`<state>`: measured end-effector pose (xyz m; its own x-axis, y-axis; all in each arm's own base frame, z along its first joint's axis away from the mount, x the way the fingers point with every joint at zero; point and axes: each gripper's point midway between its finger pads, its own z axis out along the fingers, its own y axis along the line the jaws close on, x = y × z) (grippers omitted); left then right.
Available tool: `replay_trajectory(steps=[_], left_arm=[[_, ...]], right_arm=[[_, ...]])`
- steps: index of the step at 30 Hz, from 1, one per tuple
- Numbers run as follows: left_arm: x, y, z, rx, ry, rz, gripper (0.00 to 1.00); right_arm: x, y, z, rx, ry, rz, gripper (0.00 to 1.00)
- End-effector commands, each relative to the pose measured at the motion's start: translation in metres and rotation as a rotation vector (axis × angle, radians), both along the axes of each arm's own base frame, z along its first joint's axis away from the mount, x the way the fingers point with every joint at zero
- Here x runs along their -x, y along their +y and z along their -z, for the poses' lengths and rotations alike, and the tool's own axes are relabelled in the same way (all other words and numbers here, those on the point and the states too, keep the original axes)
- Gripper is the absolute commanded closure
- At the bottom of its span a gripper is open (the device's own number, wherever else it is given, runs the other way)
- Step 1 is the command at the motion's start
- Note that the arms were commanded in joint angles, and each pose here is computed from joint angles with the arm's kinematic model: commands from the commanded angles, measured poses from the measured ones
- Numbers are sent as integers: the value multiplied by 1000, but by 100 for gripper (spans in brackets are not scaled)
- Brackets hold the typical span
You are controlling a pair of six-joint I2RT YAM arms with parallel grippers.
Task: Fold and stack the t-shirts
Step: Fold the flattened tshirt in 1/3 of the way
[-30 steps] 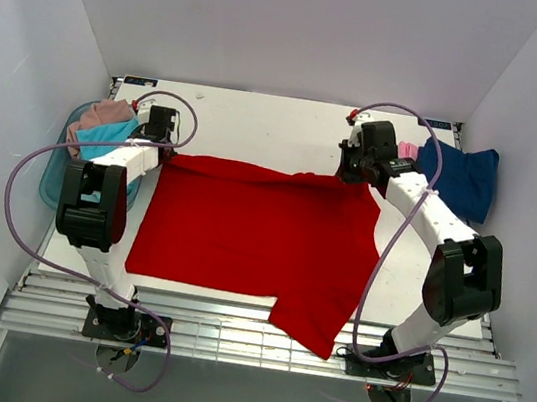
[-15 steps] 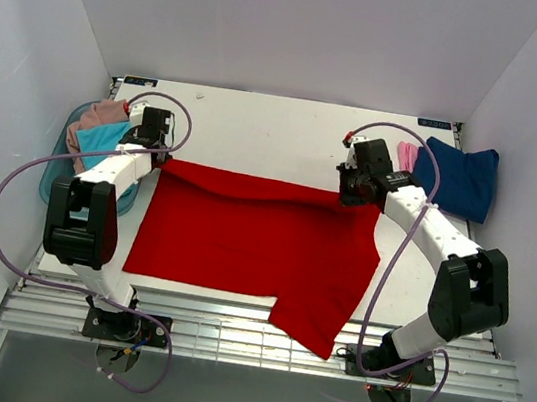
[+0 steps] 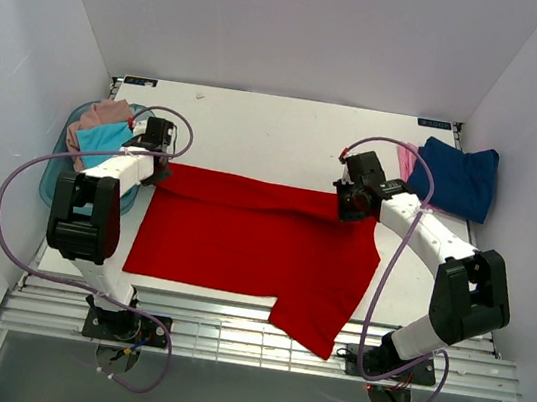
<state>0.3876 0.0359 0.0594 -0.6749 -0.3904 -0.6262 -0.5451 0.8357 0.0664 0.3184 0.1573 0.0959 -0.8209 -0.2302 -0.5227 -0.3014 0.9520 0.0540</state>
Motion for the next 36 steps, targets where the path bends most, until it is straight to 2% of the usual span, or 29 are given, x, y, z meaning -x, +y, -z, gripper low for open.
replay_trajectory(steps=[1,4,6,7,8,10,15,18,21,22,23,25,36], left_arm=[[7,2,3,-10,51,10,96],[12,3,5,-21,85,6,80],[13,6,-2,-42,75,-10,71],[12,7,-5,-50,64,-15,68],[11,7,-10,-57,53,-17,61],[4,8,-29,-72,-4,-31,60],[-23,1,-61,-59,-121,-27,60],[-38,-9,-52,-42,-122,0,62],[-46,-16,-33,-21,-91,11,72],[-48,-16,-30,-17,-88,11,81],[-48,-19,-22,-5,-81,16,86],[-49,-21,-18,5,-80,16,99],[-64,-35,-1,71,-123,48,100]], right_arm=[[9,-7,-5,31,4,34,92],[22,-15,5,75,70,39,91],[34,-17,12,98,116,35,80],[37,-16,12,104,125,33,71],[39,-16,12,107,126,34,68],[39,-13,2,94,96,41,60],[13,-18,-22,108,-35,85,53],[-4,-26,-14,164,-36,138,60],[-19,-28,-2,180,-31,185,85],[-23,-29,0,181,-34,196,89],[-30,-27,5,178,-41,210,92],[-37,-30,11,176,-44,226,92],[-84,-40,21,149,-100,272,92]])
